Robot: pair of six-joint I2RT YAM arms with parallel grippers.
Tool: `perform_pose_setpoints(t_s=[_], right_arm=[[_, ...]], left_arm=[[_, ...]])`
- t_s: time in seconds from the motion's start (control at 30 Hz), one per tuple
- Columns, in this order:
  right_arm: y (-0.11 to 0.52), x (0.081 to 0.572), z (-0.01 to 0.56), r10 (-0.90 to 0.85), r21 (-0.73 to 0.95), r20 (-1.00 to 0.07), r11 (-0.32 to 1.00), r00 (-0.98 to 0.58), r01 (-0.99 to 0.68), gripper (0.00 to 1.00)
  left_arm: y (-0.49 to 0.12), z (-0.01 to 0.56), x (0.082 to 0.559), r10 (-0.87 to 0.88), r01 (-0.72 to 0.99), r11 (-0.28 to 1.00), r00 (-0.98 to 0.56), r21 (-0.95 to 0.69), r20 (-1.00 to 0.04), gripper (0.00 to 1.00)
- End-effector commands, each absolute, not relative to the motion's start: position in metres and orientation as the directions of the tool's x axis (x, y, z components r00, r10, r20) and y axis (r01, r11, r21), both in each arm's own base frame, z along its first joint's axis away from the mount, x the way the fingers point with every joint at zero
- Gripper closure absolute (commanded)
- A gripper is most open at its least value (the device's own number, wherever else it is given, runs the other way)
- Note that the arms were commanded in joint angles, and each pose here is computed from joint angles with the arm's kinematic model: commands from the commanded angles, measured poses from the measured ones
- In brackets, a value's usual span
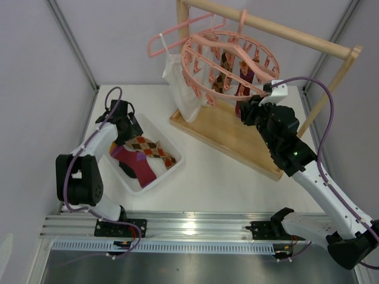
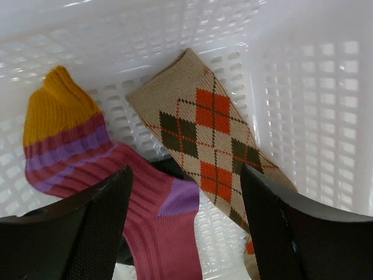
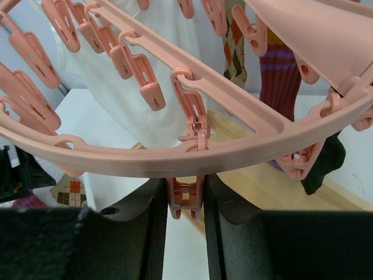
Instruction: Clip the socks to the hanger
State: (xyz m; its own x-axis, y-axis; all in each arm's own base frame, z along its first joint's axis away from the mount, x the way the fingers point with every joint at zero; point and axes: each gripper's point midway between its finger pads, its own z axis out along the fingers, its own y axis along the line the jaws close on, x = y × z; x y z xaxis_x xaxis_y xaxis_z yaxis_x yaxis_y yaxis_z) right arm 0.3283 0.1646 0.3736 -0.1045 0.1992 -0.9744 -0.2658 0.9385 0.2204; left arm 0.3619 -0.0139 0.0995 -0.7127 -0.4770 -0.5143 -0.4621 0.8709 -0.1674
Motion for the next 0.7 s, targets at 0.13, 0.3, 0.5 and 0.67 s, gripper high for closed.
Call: perform_pose_setpoints(t_s=[0.13,0.3,0.5,0.67], right_arm=[[0.166,0.330,0.372,0.213,0.238,-0.971,0.920,-0.111,-0.311,1.00],[0.167,0.330,0.370,0.214,0.241,-0.970,0.916,-0.118,-0.321,1.00],[0.167,0.329,0.371,0.215,0.240,-0.970,0.914,-0.110,-0.329,1.00],[0.166,0.328,0.370,0.211,0.236,-0.971,0.913,-0.108,-0.332,1.00]], left_arm=[[-0.019,0.090,0.384,-0.512,-0.491,0.855,-0.740,-0.169,-0.436,0.28],[-0.024,0.076,0.403,-0.531,-0.514,0.844,-0.759,-0.153,-0.376,0.30],[-0.020,0.058,0.418,-0.545,-0.547,0.832,-0.772,-0.095,-0.327,0.37],[-0.016,0.048,0.421,-0.558,-0.571,0.819,-0.770,-0.057,-0.309,0.41]])
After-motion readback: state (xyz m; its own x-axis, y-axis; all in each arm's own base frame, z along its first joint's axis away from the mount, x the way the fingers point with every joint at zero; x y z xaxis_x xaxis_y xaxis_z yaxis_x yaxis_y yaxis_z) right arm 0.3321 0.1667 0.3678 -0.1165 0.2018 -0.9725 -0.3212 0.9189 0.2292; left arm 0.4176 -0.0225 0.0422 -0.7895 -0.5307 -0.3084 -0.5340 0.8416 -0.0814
